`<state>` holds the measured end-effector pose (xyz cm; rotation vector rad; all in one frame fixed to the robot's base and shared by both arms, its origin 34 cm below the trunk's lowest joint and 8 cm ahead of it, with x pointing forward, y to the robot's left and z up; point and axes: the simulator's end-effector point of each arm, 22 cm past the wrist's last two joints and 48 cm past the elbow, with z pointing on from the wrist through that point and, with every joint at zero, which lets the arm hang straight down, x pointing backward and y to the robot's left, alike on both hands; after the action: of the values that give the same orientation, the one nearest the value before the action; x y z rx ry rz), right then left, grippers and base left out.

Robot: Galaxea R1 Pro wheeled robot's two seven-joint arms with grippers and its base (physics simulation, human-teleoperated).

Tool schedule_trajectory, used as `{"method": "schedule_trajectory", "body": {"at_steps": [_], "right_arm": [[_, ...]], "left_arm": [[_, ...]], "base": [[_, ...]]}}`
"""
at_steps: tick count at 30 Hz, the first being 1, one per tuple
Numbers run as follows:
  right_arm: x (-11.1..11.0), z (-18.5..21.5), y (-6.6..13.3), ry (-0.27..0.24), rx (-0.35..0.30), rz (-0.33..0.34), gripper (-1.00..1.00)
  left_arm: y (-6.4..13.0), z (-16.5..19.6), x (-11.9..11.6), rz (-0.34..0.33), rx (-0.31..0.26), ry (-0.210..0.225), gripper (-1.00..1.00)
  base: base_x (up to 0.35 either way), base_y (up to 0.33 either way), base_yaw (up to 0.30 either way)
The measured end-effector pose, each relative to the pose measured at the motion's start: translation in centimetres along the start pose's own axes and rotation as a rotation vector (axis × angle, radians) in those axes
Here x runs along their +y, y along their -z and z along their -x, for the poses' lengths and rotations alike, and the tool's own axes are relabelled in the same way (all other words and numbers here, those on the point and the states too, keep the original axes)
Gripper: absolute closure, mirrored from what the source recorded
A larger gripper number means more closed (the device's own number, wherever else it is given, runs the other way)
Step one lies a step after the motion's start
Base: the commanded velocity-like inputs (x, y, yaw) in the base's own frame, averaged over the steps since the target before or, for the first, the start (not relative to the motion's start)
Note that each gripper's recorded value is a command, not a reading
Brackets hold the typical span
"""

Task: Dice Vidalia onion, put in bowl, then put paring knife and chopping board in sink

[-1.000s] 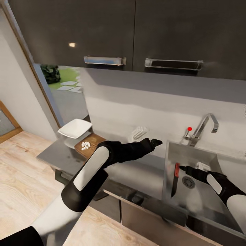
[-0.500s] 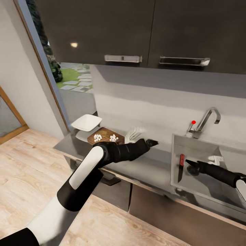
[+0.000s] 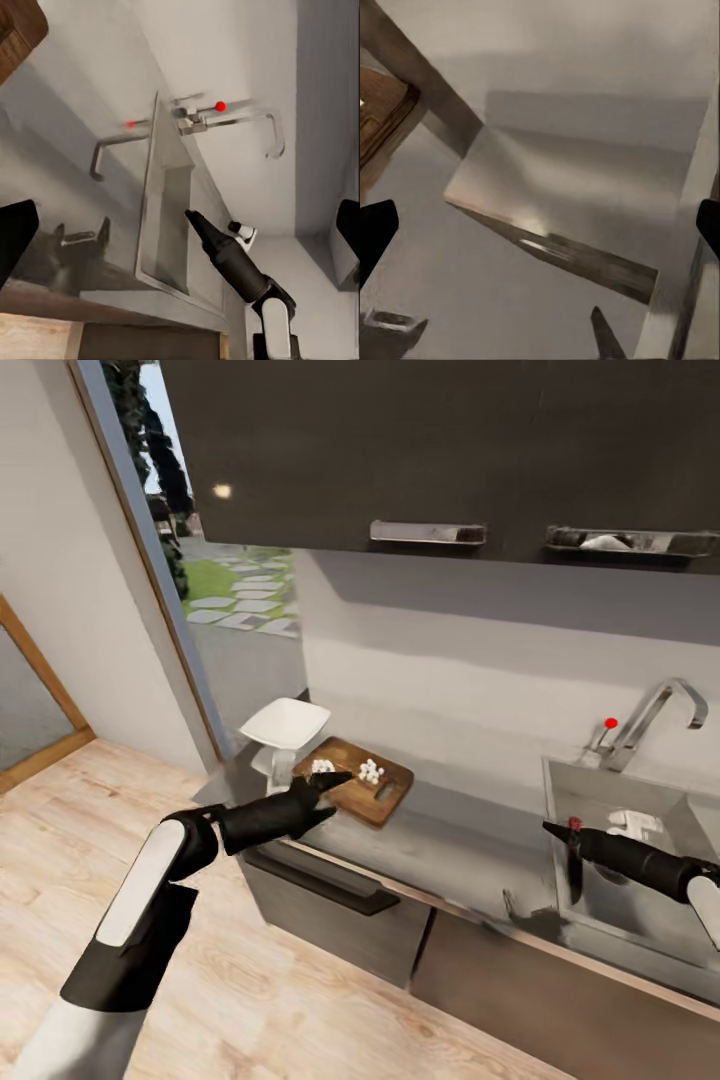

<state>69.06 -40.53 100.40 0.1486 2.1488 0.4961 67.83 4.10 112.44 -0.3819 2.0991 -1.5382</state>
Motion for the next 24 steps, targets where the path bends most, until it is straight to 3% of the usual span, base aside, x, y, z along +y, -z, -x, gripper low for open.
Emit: {"method": "schedule_trajectory", "body": {"at_steps": [4, 7, 15, 24], "right_arm": [[1.8, 0.8, -1.0, -0.024, 0.001, 0.021, -1.0], [2.2, 1.0, -1.2, -0.032, 0.008, 0.023, -1.0], [2.2, 1.5, -2.0, -0.028, 0.012, 0.009, -1.0], [2.4, 1.5, -1.9, -0.03, 0.003, 0.017, -1.0]], "left_arm": [[3.7, 2.2, 1.5, -0.05, -0.038, 0.017, -1.0], [4.8, 2.7, 2.9, -0.033, -0.057, 0.028, -1.0], [4.9, 2.7, 5.0, -0.021, -0.058, 0.079, -1.0], [4.6, 2.5, 4.4, -0.031, -0.05, 0.075, -1.0]], "base": [[0.102, 0.292, 0.0], [0.0, 0.0, 0.0], [0.0, 0.0, 0.0], [0.0, 0.0, 0.0]]}}
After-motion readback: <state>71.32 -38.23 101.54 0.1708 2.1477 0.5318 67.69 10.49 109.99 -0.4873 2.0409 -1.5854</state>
